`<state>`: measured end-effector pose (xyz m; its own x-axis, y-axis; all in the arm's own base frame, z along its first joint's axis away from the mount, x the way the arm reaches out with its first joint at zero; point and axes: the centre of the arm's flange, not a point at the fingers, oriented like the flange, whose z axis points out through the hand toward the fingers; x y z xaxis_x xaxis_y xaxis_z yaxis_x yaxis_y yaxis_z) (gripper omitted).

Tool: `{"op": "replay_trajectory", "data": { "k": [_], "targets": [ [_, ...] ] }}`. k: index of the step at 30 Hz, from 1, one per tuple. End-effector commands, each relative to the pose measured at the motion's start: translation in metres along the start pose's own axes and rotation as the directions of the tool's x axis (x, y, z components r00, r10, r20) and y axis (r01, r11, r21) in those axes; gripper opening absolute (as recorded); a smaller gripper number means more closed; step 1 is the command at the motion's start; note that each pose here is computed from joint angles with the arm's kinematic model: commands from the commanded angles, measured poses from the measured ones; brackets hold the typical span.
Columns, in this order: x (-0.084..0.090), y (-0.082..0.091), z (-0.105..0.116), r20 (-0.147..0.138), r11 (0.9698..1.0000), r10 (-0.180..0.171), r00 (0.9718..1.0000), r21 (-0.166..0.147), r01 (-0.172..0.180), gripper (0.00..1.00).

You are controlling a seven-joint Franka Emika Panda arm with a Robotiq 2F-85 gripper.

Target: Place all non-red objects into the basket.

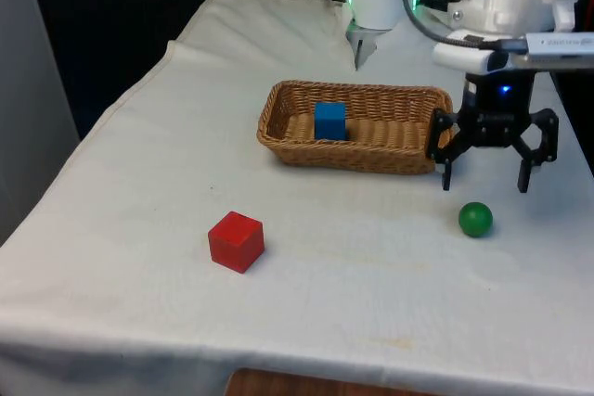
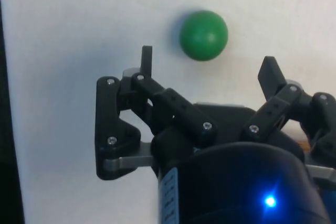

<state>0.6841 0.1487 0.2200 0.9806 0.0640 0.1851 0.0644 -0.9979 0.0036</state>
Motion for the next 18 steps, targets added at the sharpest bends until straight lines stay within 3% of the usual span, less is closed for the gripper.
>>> {"op": "replay_trajectory", "data": {
  "k": [1,4,5,6,13,14,15,18],
  "targets": [
    [-0.001,-0.002,0.006,0.012,0.9998,-0.002,0.9999,0.020,0.002,1.00],
    [-0.004,0.000,0.016,0.025,0.9997,-0.002,0.9997,0.024,0.001,1.00],
    [-0.004,0.000,0.012,0.018,1.0000,-0.002,0.9998,0.008,0.001,1.00],
    [-0.004,0.000,0.018,0.028,0.9997,-0.001,0.9996,0.024,0.000,1.00],
    [-0.004,0.004,0.035,0.046,0.9995,-0.001,0.9989,0.031,-0.001,1.00],
    [-0.005,0.004,0.033,0.038,0.9999,0.000,0.9993,0.016,-0.001,1.00],
    [-0.003,0.006,0.037,0.048,0.9995,0.000,0.9988,0.032,-0.002,1.00],
    [-0.001,0.009,0.043,0.052,0.9994,0.001,0.9986,0.034,-0.002,1.00]
  ]
}}
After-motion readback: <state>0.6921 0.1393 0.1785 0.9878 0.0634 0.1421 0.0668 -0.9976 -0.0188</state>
